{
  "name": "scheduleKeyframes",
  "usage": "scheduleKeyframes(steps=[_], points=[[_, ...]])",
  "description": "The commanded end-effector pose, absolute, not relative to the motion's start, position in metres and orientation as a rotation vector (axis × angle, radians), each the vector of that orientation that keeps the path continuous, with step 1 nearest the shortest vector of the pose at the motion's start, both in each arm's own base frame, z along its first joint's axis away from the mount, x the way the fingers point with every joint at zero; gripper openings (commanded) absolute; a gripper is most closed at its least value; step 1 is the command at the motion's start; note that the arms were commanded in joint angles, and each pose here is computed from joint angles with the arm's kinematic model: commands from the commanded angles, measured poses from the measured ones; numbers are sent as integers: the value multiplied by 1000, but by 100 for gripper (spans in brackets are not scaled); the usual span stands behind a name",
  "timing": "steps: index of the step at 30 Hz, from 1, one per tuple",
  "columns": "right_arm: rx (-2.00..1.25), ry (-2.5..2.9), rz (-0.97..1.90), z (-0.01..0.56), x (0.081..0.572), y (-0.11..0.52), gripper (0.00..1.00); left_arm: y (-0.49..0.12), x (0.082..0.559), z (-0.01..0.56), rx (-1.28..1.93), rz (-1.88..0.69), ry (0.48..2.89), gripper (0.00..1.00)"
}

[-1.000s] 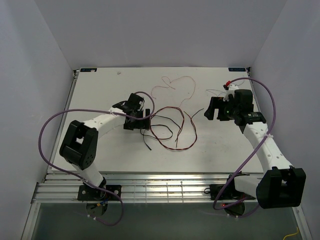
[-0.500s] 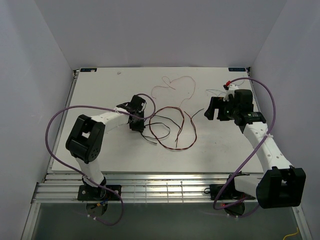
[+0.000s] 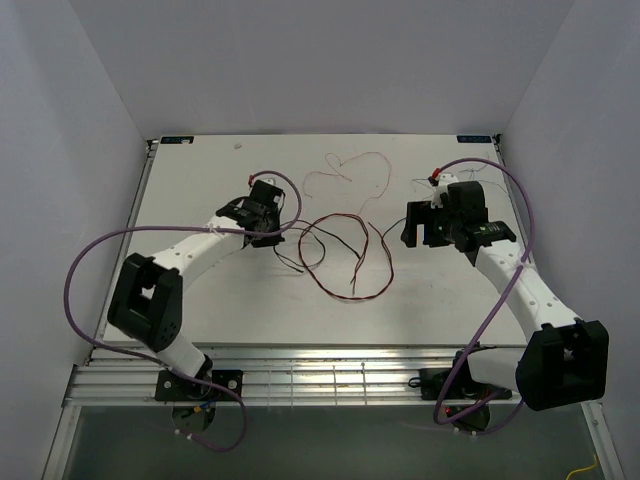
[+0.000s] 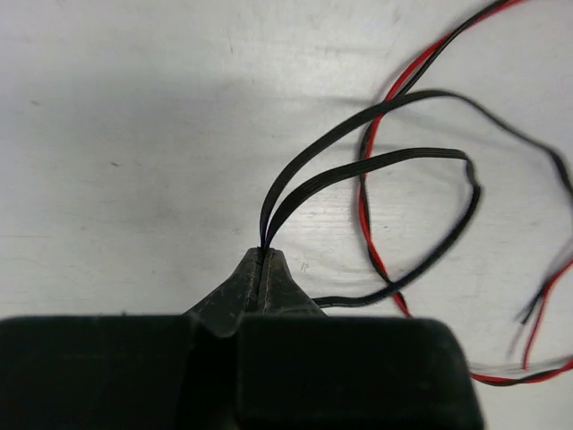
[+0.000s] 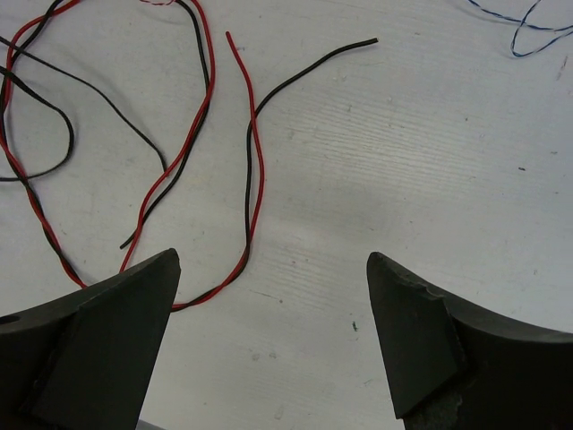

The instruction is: Untangle the cables

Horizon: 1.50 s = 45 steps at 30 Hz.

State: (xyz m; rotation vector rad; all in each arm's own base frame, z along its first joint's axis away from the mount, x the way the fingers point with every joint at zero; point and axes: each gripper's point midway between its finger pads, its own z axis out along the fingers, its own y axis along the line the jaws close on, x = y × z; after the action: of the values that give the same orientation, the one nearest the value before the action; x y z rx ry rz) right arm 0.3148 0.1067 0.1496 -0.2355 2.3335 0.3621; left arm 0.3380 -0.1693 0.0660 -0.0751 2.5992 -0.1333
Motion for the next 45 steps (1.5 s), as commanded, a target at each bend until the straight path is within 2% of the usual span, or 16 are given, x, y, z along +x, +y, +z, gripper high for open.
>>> scheduleKeyframes(steps=[1, 7, 14, 20, 22, 24, 29, 30, 31, 32, 33, 35, 36, 42, 43, 45], points=[[-251, 2329, 343, 145, 314, 106, 90, -161, 366, 161, -167, -176, 2299, 0], [-237, 2337, 319, 144, 315, 102, 90, -135, 416, 231, -237, -142, 2125, 0], [-210, 2314, 343, 146, 323, 107, 90, -80, 496, 273, -320, -129, 2026, 0], [-188, 2307, 341, 151, 337, 109, 90, -49, 565, 242, -353, -104, 2057, 0], [-175, 2319, 354, 148, 339, 111, 90, -30, 580, 210, -390, -85, 2114, 0], [-161, 2321, 373, 147, 341, 114, 90, -13, 595, 209, -424, -80, 2102, 0], [-168, 2356, 446, 135, 340, 127, 90, -2, 615, 146, -448, -95, 2198, 1], [-167, 2368, 434, 132, 339, 127, 90, -4, 615, 141, -439, -103, 2215, 4], [-175, 2387, 422, 126, 337, 131, 90, -7, 614, 138, -431, -115, 2237, 13], [-166, 2399, 388, 122, 338, 128, 90, -6, 613, 134, -437, -111, 2249, 28], [-165, 2410, 376, 119, 337, 129, 90, -6, 611, 134, -445, -109, 2252, 60], [-139, 2424, 347, 115, 337, 130, 90, -6, 603, 132, -459, -107, 2263, 95], [-120, 2425, 333, 114, 338, 130, 90, -7, 600, 147, -459, -121, 2243, 98], [196, 2364, 170, 115, 371, 113, 90, -17, 568, 181, -481, -194, 2208, 98], [218, 2372, 163, 107, 376, 114, 90, -21, 561, 205, -489, -219, 2156, 98], [273, 2345, 155, 109, 391, 118, 90, -33, 542, 194, -485, -253, 2185, 98]])
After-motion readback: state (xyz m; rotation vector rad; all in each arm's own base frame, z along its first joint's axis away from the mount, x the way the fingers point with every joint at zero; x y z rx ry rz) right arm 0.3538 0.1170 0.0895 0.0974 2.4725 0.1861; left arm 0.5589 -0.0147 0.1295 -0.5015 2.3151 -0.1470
